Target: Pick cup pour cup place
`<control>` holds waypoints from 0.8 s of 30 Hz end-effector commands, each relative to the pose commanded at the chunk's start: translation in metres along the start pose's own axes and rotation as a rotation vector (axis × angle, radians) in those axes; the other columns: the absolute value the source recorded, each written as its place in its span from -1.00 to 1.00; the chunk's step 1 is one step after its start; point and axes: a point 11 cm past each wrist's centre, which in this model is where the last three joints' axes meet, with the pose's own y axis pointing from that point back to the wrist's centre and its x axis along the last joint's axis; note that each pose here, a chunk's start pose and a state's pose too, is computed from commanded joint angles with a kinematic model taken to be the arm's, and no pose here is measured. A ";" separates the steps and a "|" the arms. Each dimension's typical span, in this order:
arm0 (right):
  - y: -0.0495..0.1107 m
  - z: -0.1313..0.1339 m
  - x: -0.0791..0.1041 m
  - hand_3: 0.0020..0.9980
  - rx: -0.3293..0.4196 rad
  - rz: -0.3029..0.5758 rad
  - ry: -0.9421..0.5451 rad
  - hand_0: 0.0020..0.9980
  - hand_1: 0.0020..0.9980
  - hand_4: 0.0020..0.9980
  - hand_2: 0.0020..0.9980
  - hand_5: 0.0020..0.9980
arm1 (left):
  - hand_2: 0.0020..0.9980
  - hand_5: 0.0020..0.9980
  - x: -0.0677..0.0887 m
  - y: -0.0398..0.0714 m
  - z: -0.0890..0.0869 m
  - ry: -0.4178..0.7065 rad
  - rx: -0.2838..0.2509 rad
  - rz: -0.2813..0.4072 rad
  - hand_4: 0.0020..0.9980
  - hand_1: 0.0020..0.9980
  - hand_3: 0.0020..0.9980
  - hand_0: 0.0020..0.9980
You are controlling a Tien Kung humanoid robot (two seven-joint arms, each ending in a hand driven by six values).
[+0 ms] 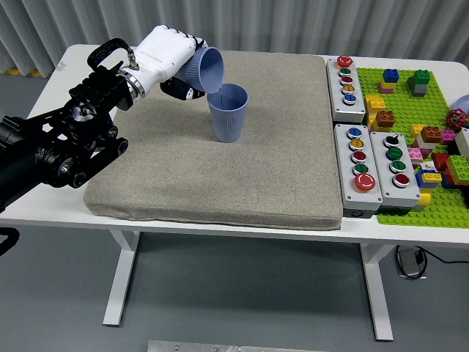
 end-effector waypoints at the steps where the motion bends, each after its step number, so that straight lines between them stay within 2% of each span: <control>1: 0.000 0.000 0.000 0.23 0.000 0.000 0.000 0.39 0.32 -1.00 0.23 -0.35 | 0.07 -0.56 0.000 0.000 0.000 -0.003 -0.001 0.000 0.56 -0.07 0.08 -0.22; 16: 0.000 0.001 0.000 0.23 -0.003 0.001 0.003 0.39 0.33 -1.00 0.23 -0.34 | 0.07 -0.56 0.002 -0.002 0.002 -0.045 -0.009 -0.001 0.55 -0.06 0.08 -0.22; 24: -0.001 0.004 0.002 0.23 -0.008 0.003 0.009 0.39 0.33 -1.00 0.23 -0.34 | 0.07 -0.56 0.011 -0.005 0.002 -0.083 -0.019 0.014 0.55 -0.06 0.08 -0.22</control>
